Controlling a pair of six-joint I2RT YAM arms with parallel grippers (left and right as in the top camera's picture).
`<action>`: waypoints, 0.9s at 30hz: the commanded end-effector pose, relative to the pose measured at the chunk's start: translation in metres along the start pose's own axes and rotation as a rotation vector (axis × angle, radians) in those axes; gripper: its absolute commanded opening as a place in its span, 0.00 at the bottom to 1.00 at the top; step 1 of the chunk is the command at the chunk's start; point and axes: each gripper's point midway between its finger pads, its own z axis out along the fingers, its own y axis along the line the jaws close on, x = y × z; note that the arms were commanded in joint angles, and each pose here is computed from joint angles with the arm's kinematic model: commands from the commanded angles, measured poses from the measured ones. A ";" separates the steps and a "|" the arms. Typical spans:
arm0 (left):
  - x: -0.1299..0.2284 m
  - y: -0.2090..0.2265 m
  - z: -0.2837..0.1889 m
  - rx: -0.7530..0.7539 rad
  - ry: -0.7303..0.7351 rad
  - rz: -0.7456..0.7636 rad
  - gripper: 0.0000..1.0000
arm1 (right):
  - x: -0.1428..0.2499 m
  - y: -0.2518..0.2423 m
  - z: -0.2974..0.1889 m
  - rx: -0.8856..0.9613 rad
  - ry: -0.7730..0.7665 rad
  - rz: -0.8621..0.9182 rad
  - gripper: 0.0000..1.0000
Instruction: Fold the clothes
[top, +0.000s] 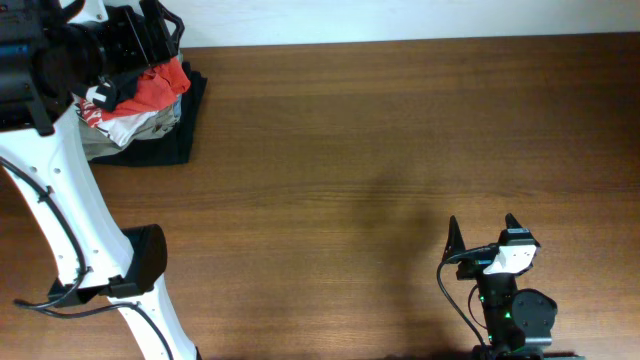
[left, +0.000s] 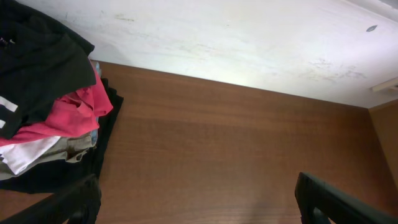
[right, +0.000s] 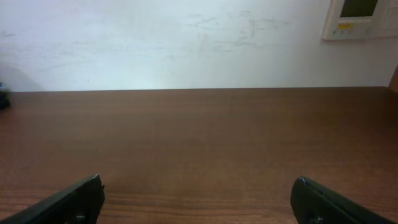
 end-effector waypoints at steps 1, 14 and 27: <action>-0.001 -0.005 -0.007 0.013 -0.012 0.014 0.99 | 0.001 -0.005 0.000 0.028 -0.001 0.009 0.99; -0.001 -0.004 -0.006 0.009 -0.012 0.014 0.99 | 0.002 -0.005 0.000 0.028 -0.001 0.009 0.99; 0.085 -0.021 -0.018 -0.336 0.186 0.313 0.99 | 0.001 -0.005 0.000 0.028 -0.001 0.009 0.99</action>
